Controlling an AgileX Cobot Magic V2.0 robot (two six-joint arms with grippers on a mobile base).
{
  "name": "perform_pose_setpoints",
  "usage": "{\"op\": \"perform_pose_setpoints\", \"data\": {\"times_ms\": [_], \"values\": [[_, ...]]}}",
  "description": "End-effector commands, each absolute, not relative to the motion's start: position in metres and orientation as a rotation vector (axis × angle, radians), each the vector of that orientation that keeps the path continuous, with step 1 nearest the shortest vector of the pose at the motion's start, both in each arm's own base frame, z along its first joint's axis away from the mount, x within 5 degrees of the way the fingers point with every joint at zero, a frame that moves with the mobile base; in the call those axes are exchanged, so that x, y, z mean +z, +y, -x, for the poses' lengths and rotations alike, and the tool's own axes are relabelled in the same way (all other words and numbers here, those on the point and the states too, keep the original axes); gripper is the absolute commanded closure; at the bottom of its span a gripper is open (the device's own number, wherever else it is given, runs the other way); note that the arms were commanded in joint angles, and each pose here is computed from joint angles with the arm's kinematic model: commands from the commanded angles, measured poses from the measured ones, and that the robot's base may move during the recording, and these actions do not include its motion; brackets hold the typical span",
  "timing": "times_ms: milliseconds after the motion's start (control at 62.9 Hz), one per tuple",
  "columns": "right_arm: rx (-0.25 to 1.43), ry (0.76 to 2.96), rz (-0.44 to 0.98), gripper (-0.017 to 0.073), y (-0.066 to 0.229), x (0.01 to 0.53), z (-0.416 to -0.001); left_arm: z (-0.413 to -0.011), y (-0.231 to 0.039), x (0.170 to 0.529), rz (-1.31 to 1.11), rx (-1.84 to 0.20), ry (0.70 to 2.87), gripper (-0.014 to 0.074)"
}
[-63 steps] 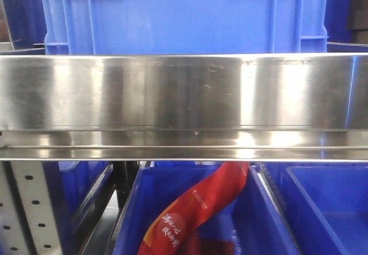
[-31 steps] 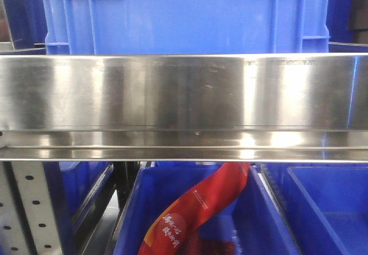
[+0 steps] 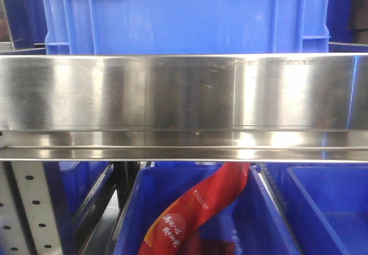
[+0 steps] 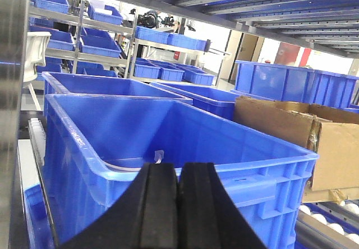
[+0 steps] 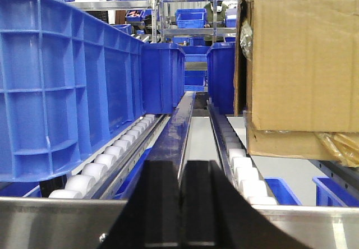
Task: Grab PVC pipe and place in blue bin
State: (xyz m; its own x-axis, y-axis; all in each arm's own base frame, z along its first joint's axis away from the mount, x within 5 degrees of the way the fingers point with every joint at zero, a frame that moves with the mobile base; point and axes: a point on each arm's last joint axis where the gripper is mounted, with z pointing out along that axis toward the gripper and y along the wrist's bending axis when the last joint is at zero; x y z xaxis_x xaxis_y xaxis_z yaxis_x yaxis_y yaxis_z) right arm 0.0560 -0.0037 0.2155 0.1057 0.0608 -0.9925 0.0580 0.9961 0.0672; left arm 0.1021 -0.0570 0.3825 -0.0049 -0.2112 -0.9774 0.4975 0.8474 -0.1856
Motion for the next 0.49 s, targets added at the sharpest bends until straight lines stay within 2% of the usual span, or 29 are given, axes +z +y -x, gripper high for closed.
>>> {"op": "perform_pose_setpoints", "data": {"times_ms": [0, 191, 477], "values": [[-0.01, 1.454, -0.091, 0.0727, -0.004, 0.216, -0.056, -0.1, -0.056, 0.383, -0.237, -0.574, 1.466, 0.0704], [-0.01, 1.452, -0.091, 0.0727, -0.004, 0.216, -0.056, -0.099, -0.049, 0.359, -0.283, -0.437, 1.488, 0.0704], [-0.01, 1.45, -0.091, 0.0727, -0.004, 0.216, -0.056, -0.078, -0.018, 0.297, -0.144, -0.219, 1.523, 0.0704]]}}
